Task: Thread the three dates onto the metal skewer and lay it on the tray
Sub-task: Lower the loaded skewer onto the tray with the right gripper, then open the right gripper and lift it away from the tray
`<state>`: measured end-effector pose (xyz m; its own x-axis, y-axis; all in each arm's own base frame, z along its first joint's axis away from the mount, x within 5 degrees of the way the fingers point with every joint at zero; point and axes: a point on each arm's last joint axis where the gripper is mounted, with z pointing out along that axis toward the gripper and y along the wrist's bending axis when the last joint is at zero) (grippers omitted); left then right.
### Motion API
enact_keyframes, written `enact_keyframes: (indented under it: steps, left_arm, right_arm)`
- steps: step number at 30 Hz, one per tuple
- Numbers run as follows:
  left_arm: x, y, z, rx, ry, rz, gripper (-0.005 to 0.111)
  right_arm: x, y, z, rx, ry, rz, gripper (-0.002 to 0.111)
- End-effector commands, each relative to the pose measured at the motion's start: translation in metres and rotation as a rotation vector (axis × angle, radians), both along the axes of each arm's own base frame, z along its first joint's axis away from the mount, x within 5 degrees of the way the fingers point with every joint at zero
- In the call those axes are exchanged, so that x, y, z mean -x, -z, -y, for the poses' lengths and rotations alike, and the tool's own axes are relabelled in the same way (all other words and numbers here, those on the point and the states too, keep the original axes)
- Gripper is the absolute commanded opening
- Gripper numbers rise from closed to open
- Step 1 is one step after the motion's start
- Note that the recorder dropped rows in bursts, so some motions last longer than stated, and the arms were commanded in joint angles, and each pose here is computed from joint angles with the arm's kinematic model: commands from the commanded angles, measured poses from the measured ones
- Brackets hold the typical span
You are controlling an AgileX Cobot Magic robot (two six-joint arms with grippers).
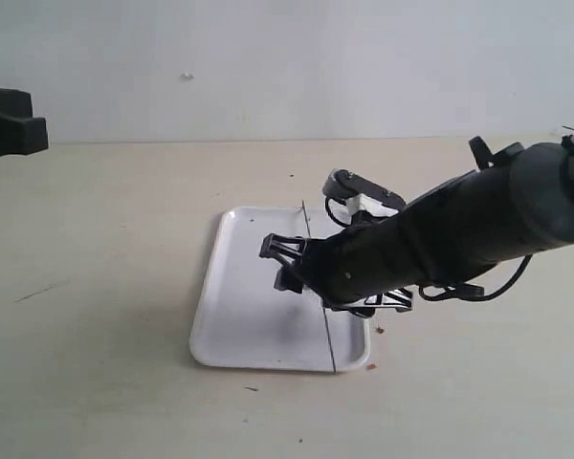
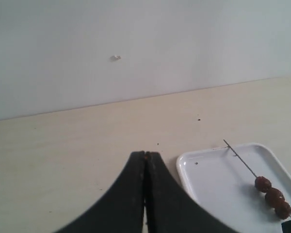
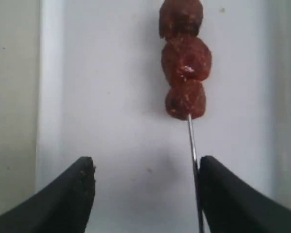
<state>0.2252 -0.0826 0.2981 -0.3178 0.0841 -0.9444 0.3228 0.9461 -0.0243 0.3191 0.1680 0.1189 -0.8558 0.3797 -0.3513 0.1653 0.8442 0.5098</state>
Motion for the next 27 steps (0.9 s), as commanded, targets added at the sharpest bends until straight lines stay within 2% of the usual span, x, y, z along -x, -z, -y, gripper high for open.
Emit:
enact_keyframes:
  steps: [1,7,13,16,21,27]
  left_arm:
    - [0.005,0.001,0.001,0.010,0.032,-0.028,0.000]
    - [0.028,0.004,-0.009,0.040,0.004,0.001,0.000]
    - [0.069,0.018,-0.027,0.085,-0.030,0.050,0.000]
    - [0.094,0.021,-0.038,0.137,-0.055,0.119,0.000]
    - [0.130,0.030,-0.052,0.203,-0.052,0.228,0.000]
    - [0.154,0.047,-0.060,0.258,-0.042,0.305,0.000]
  right_arm:
    - [0.001,-0.020,0.001,0.022,-0.055,0.075,0.061]
    - [0.002,-0.039,0.003,0.028,-0.073,0.136,0.061]
    - [0.002,-0.069,0.012,0.175,-0.146,0.321,0.055]
    - [0.009,-0.092,0.021,0.209,-0.133,0.416,0.041]
    - [0.032,-0.131,0.038,0.340,-0.205,0.603,0.000]
    - [0.082,-0.175,0.063,0.341,-0.190,0.778,0.000]
